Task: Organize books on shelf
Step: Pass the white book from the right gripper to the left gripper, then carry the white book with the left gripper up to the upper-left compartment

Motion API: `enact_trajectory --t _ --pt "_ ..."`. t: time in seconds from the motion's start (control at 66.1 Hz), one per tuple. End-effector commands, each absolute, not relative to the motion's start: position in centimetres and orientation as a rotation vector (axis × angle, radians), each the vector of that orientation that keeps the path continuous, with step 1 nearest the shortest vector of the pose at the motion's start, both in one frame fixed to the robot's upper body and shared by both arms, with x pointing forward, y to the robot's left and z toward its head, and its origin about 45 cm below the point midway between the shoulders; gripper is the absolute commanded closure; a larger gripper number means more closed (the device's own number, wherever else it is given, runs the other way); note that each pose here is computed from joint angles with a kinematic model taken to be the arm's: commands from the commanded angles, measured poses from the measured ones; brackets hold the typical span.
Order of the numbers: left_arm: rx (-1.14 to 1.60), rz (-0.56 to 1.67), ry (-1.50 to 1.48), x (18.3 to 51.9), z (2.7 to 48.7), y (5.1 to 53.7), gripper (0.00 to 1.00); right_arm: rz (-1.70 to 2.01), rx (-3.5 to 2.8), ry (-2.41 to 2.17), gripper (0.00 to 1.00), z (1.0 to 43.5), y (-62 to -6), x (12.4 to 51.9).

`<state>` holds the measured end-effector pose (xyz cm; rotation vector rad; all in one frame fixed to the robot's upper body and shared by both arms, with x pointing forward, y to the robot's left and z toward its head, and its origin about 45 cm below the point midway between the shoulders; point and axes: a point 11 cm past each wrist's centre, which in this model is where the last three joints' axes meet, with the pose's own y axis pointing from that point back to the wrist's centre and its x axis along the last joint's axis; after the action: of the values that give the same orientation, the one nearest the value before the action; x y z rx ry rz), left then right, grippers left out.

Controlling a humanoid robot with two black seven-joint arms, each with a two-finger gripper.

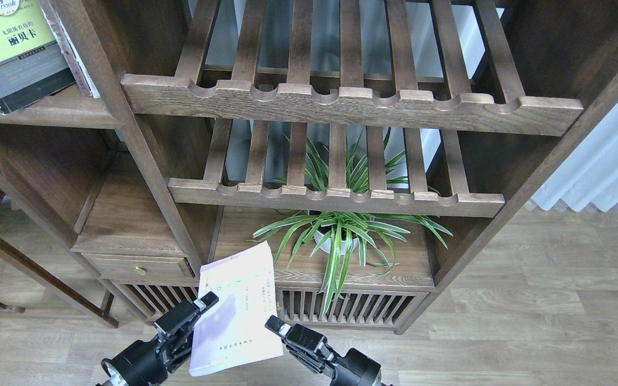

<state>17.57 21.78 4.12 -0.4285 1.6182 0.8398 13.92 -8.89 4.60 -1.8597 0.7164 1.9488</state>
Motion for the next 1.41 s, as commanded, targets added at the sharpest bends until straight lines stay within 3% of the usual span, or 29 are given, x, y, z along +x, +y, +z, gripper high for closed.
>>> enact_trajectory --t 0.0,0.166,0.227,0.272,0.303,0.318,0.333,0.348,0.393,0.62,0.877,1.392 --pt "-0.434 0.843 1.616 17.7 4.2 21.8 0.82 1.949 -1.860 0.717 0.93 4.6 -8.9 13.9" --pt "-0.438 0.843 1.616 17.8 4.2 21.8 0.92 1.948 -1.859 0.718 0.91 4.6 -8.9 13.9" --pt "-0.438 0.844 1.613 17.9 4.2 21.9 0.92 1.948 -1.858 0.721 0.86 4.6 -9.0 13.9" --pt "-0.436 0.847 1.609 17.9 4.3 22.1 0.93 1.947 -1.856 0.719 0.76 4.6 -8.9 13.9" --pt "-0.437 0.848 1.606 18.0 4.4 22.2 0.93 1.948 -1.865 0.716 0.57 4.6 -8.9 13.9" --pt "-0.438 0.849 1.604 18.1 4.4 22.3 0.93 1.948 -1.873 0.715 0.43 4.6 -8.8 13.9" --pt "-0.438 0.851 1.602 18.1 4.4 22.4 0.93 1.948 -1.876 0.715 0.36 4.6 -8.8 13.8" --pt "-0.435 0.851 1.600 18.1 4.4 22.5 0.93 1.945 -1.885 0.714 0.18 4.6 -8.8 13.9" --pt "-0.423 0.855 1.593 18.1 4.4 22.8 0.93 1.941 -1.902 0.716 0.05 4.6 -8.7 13.8" --pt "-0.332 0.978 1.444 19.7 5.8 29.6 0.94 1.921 -1.899 0.738 0.01 4.6 -9.1 14.2" --pt "-0.361 1.134 1.170 23.1 11.4 38.0 0.93 1.926 -1.899 0.746 0.01 4.3 -9.2 14.2" --pt "-0.428 1.138 0.798 26.2 24.5 44.0 0.93 1.928 -1.890 0.761 0.01 4.1 -9.4 14.2"
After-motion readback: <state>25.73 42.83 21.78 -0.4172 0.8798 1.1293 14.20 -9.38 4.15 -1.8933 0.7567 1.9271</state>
